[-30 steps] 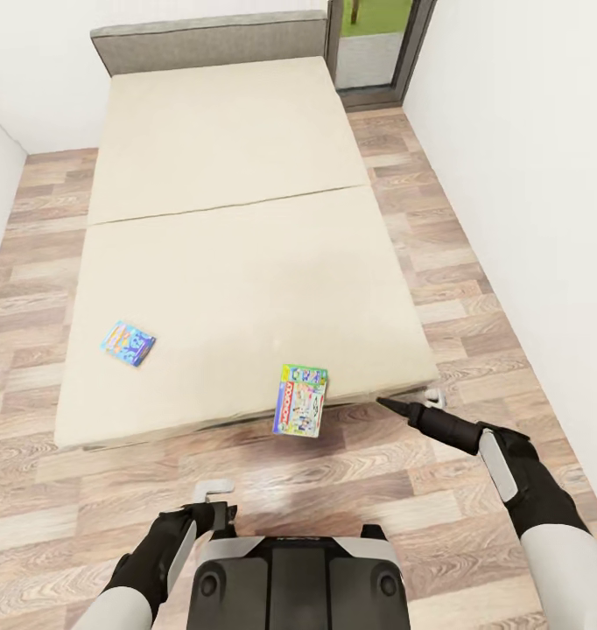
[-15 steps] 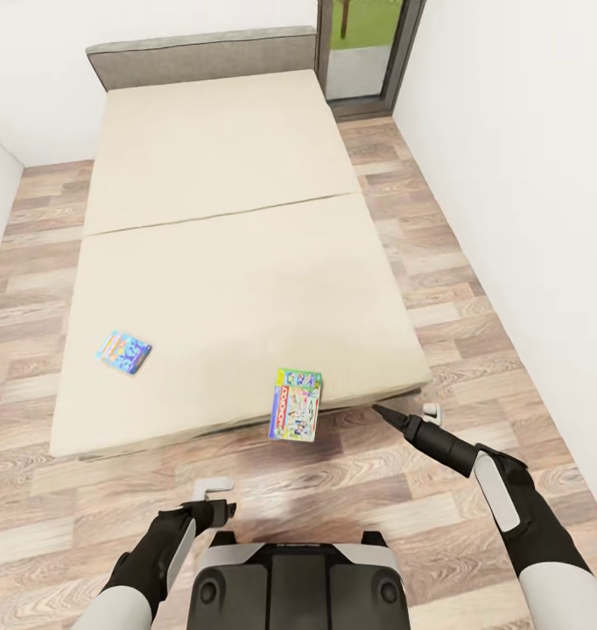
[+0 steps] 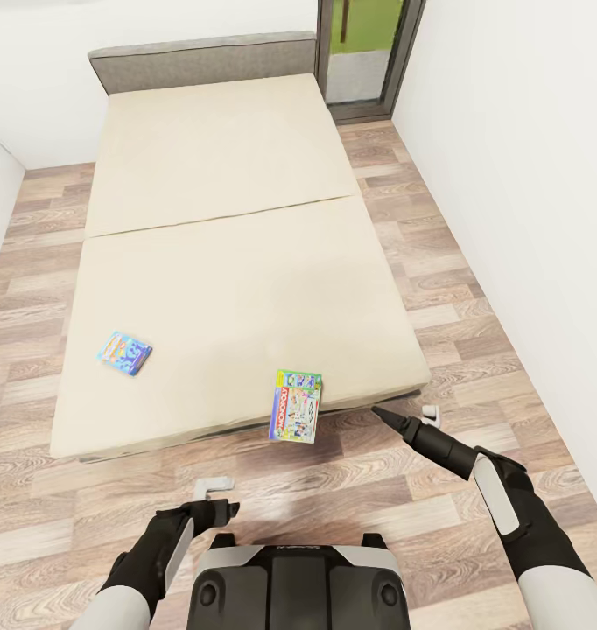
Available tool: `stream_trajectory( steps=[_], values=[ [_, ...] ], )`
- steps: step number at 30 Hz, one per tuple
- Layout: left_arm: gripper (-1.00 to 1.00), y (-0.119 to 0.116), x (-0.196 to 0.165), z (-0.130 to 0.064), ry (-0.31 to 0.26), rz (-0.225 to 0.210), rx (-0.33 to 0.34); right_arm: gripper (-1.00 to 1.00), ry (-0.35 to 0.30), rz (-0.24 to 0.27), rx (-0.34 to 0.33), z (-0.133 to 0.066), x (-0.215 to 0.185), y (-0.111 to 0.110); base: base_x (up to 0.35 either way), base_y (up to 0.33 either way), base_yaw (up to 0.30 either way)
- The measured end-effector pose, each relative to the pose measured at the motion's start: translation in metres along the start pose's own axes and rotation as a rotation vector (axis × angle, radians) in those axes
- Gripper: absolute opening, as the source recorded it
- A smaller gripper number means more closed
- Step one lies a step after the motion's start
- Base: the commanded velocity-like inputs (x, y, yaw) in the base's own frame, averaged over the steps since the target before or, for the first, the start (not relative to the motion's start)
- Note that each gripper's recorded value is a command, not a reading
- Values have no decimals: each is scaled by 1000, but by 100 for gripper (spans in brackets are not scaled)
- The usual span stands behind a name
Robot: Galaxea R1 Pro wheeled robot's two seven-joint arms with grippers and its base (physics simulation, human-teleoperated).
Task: Put all the toys in the child's room - the three board games (two on the bed and one on the table), the two jigsaw puzzles on the table, and the tennis ball on the table - inside the toy box on the table in the child's room.
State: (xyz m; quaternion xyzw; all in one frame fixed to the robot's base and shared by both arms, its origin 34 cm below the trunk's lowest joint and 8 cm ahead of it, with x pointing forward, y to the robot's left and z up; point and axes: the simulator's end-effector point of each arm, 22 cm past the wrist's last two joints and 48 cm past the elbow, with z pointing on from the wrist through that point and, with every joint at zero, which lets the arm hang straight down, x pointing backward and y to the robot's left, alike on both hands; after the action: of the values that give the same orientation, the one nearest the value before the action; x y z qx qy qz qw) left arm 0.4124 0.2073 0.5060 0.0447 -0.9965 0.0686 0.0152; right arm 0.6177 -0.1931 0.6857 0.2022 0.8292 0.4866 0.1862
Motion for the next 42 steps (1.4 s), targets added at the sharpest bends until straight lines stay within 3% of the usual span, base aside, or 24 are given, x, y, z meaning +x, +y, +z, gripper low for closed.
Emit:
stream_trajectory(
  steps=[9, 24, 33, 42],
  values=[
    [100, -2, -1, 0, -2, 1, 2, 100, 0, 0, 1, 0, 0, 0, 0, -22, 0],
    [100, -4, 0, 0, 1, 2, 4, 100, -1, -5, 1, 1, 0, 0, 0, -277, 17],
    [100, -4, 0, 0, 1, 2, 3, 100, 1, -4, 30, 2, 1, -6, -15, -270, 176],
    [100, -4, 0, 0, 1, 2, 4, 100, 5, -2, 38, 6, 5, -6, -5, -43, 277]
  ],
)
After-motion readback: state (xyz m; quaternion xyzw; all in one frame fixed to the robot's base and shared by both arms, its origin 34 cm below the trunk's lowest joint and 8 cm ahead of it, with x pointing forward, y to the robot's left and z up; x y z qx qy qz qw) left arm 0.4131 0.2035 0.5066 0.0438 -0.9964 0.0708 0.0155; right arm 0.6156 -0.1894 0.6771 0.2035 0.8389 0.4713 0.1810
